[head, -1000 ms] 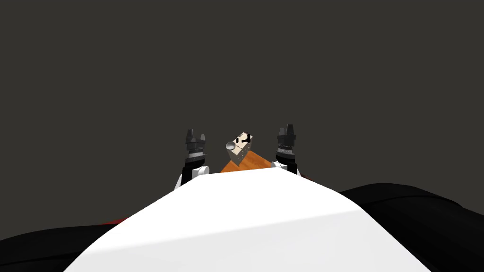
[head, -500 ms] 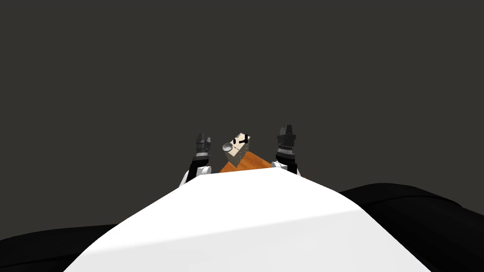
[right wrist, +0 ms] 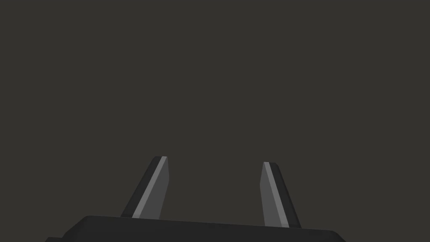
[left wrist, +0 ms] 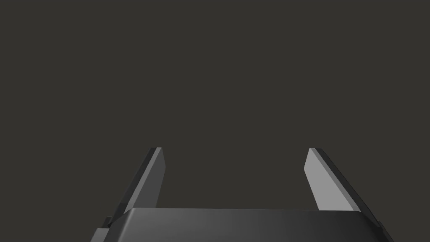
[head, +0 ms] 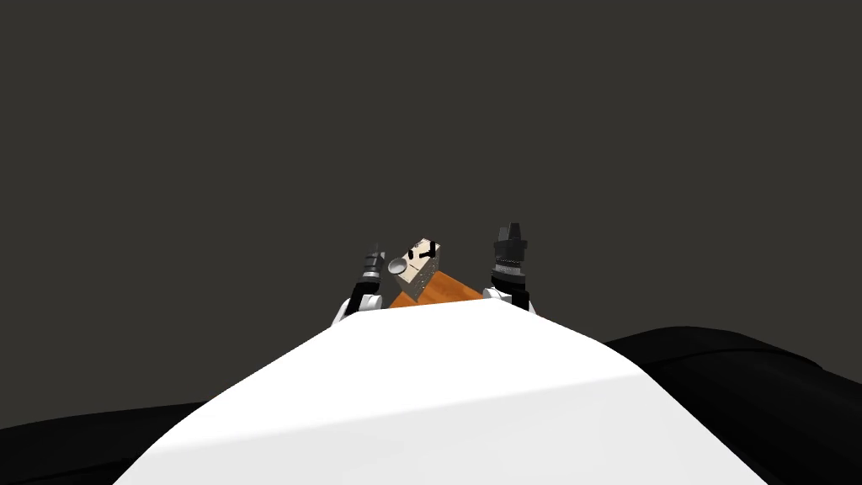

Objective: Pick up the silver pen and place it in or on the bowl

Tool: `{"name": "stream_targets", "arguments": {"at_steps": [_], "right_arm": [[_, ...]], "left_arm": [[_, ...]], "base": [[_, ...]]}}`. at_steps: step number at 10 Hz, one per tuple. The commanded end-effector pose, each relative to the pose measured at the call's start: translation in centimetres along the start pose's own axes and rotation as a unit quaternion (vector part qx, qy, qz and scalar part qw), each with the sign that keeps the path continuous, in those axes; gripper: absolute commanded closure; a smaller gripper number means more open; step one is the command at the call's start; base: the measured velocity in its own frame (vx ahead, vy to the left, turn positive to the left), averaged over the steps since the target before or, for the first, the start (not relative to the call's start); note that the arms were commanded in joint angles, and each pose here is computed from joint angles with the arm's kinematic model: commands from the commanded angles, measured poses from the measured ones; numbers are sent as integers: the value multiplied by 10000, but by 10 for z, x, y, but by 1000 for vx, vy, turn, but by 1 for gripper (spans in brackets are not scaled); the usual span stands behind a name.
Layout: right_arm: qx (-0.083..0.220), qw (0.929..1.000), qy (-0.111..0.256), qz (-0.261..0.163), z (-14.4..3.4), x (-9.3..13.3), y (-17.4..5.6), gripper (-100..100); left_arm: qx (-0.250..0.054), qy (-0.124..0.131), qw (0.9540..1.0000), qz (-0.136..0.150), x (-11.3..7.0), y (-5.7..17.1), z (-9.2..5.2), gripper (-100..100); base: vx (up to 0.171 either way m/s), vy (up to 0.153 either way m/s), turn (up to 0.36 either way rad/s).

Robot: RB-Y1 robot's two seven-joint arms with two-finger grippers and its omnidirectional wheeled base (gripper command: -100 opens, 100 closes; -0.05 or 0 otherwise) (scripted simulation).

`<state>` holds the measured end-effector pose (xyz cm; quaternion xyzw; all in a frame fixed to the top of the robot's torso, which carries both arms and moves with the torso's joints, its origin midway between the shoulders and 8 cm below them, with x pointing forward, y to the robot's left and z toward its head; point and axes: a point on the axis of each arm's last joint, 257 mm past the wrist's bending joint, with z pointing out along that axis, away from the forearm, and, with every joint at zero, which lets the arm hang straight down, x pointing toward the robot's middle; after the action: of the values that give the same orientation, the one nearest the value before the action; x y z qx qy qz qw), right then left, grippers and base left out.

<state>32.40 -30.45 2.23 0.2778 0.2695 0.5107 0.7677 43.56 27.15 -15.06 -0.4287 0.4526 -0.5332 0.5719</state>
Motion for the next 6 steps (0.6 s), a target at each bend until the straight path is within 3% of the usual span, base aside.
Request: {"name": "stream_targets", "arguments": {"at_steps": [1,3,4,6], "right_arm": [[0,10000,0,0,0,0,0,0],[0,10000,0,0,0,0,0,0],[0,10000,0,0,0,0,0,0],[0,10000,0,0,0,0,0,0]], "left_arm": [[-169,32,9999,12,6,9,3,-100],[-650,128,9978,65,15,45,3,-100],[-656,128,9977,65,15,46,3,-100],[-1184,217,9926,160,23,85,1,-100]], "base": [[35,-67,-22],[45,-77,-65],[45,-73,-34],[42,-66,-71]]}}
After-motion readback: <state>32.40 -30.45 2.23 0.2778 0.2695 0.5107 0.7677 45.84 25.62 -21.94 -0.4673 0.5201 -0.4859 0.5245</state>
